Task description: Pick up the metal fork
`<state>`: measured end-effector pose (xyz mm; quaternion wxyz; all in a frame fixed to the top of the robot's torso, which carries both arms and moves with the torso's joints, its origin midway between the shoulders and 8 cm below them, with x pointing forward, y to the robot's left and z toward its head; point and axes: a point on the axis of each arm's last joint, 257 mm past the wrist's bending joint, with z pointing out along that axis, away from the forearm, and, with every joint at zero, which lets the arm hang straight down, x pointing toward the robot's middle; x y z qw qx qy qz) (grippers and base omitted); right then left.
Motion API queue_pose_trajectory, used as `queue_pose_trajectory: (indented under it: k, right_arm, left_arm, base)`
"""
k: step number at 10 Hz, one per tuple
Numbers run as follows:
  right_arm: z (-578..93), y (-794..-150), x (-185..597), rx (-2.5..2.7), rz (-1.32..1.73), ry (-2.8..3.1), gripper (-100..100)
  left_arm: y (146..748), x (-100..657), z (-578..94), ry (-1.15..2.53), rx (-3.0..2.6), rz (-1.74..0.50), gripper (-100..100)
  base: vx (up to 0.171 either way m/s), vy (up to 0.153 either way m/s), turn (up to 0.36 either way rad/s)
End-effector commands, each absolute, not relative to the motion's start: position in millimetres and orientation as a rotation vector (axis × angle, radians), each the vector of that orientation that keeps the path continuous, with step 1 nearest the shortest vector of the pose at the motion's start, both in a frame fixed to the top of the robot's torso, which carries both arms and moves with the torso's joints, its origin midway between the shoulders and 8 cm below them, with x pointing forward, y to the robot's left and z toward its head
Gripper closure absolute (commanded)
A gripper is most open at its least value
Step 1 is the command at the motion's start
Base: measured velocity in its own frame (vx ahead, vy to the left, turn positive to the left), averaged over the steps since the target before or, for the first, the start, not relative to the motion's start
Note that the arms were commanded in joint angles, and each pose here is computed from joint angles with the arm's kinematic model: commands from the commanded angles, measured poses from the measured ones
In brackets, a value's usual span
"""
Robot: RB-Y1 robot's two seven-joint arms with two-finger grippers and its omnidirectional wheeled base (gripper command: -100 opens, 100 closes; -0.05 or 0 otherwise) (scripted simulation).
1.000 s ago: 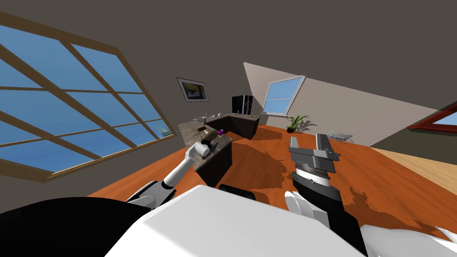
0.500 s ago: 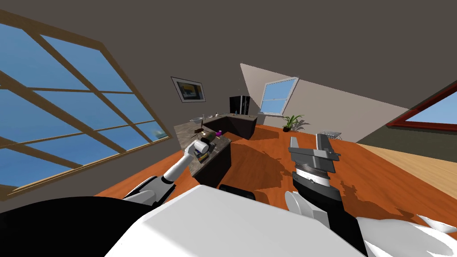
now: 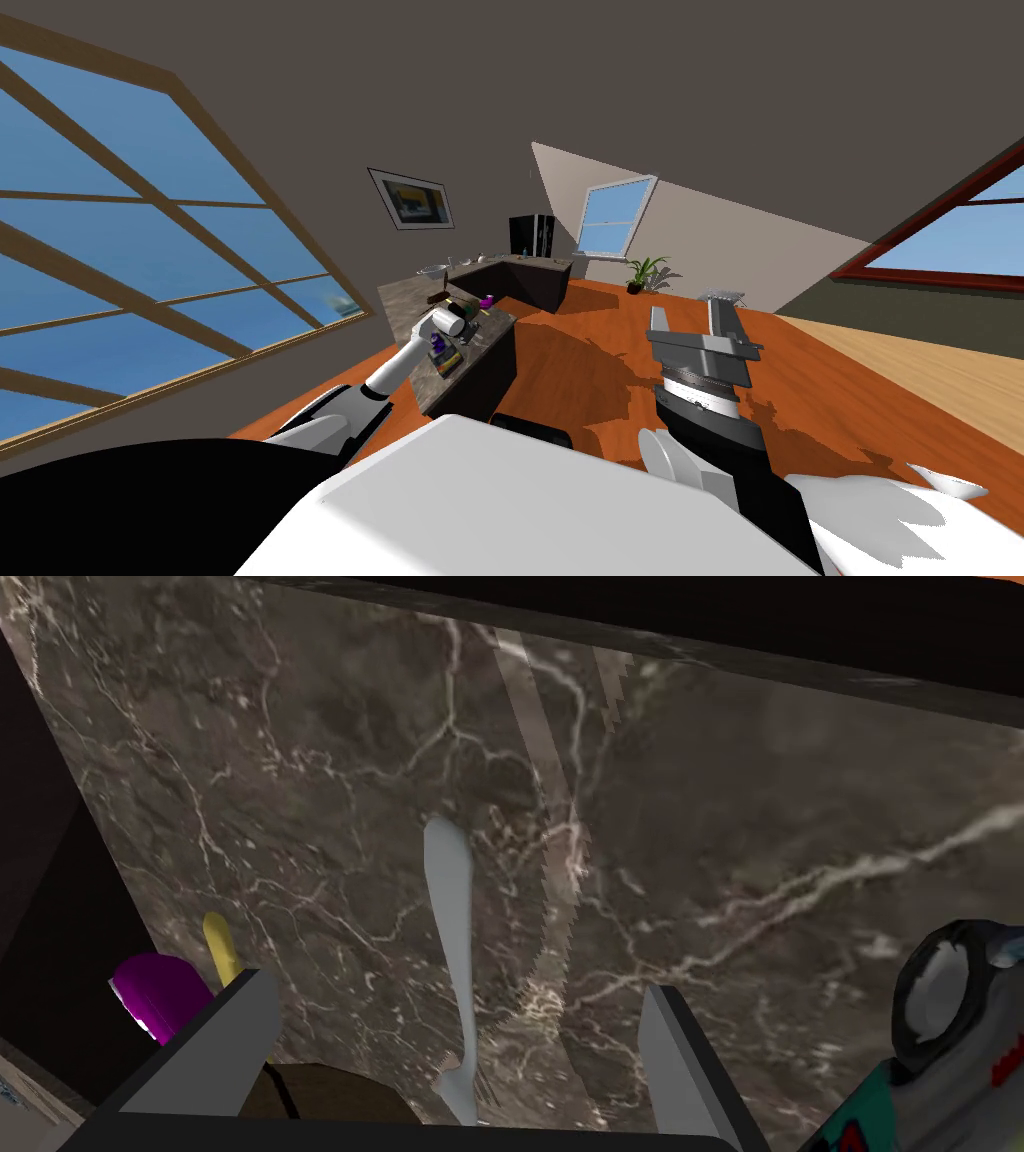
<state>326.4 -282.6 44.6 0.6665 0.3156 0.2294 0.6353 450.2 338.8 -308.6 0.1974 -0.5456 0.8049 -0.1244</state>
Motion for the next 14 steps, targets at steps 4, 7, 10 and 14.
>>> queue_pose_trajectory:
  k: [4, 7, 10, 14]
  right_arm:
    - [44.6, -282.6, 326.4, 0.712, 1.434, 0.518, 0]
    - [44.6, -282.6, 326.4, 0.712, 1.434, 0.518, 0]
    - [44.6, -282.6, 326.4, 0.712, 1.434, 0.518, 0]
    - [44.6, -282.6, 326.4, 0.712, 1.434, 0.518, 0]
  left_arm:
    - [345.3, 444.5, -308.8, 2.289, -1.545, -0.314, 0]
    - [348.9, 447.3, -328.3, 2.273, -1.556, -0.312, -100]
    - [347.9, 446.7, -324.3, 2.276, -1.555, -0.312, 100]
    - [348.6, 445.3, -325.6, 2.278, -1.558, -0.308, 0]
  base:
    - [0.035, 0.026, -0.037]
    - [0.007, 0.005, -0.047]
    - [-0.002, 0.001, 0.009]
    - [0.000, 0.000, 0.000]
